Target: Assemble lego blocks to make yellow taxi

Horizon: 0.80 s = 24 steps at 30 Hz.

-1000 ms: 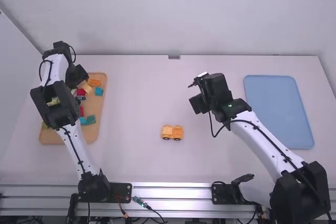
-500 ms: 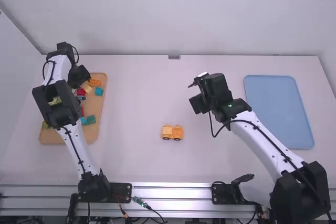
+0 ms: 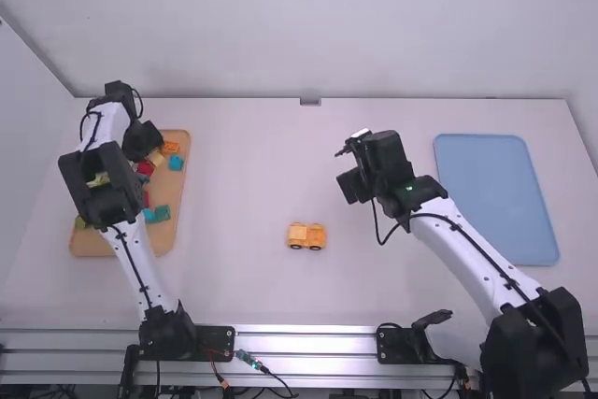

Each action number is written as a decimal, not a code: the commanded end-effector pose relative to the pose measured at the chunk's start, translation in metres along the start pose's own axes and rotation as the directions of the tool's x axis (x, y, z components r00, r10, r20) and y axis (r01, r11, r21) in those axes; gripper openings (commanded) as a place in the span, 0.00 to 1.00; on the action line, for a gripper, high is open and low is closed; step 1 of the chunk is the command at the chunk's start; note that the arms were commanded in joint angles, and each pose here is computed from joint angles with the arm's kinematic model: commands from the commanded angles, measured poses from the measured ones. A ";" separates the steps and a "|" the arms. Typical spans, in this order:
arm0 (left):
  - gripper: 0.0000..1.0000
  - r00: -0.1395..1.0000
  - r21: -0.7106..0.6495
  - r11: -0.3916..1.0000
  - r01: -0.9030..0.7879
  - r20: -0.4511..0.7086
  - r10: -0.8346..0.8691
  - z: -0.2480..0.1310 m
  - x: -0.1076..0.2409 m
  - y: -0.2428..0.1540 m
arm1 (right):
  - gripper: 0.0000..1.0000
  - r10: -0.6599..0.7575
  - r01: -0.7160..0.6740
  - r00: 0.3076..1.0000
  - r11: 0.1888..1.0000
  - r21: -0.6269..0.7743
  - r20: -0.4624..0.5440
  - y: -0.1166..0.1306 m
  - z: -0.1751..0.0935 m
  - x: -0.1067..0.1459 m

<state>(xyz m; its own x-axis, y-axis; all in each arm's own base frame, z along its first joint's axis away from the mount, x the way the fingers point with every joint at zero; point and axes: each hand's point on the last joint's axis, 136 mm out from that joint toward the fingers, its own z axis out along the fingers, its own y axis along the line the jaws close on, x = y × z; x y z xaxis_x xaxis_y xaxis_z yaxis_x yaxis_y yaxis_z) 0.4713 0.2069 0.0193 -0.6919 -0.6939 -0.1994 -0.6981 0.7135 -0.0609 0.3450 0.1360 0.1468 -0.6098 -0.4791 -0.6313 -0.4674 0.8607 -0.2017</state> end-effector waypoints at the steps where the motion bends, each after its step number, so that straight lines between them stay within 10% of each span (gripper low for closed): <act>1: 0.48 1.000 -0.009 1.000 -0.004 -0.016 0.004 0.004 0.005 0.001 | 0.99 0.005 -0.006 1.000 1.000 0.012 0.022 -0.004 -0.004 -0.011; 18: 0.46 0.999 -0.011 1.000 0.000 -0.033 0.000 0.030 0.021 0.003 | 0.99 0.007 -0.007 1.000 1.000 0.013 0.022 -0.004 -0.004 -0.011; 24: 0.29 1.000 -0.006 1.000 0.016 -0.018 -0.016 0.033 0.019 0.002 | 0.99 0.006 -0.006 1.000 1.000 0.010 0.022 -0.004 -0.004 -0.011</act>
<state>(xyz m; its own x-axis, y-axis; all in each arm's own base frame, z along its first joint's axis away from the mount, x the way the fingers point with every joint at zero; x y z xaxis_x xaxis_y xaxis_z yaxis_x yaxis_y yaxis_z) 0.4684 0.2072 -0.0045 -0.6738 -0.7065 -0.2164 -0.7139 0.6980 -0.0558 0.3449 0.1361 0.1468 -0.6101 -0.4789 -0.6312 -0.4678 0.8607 -0.2009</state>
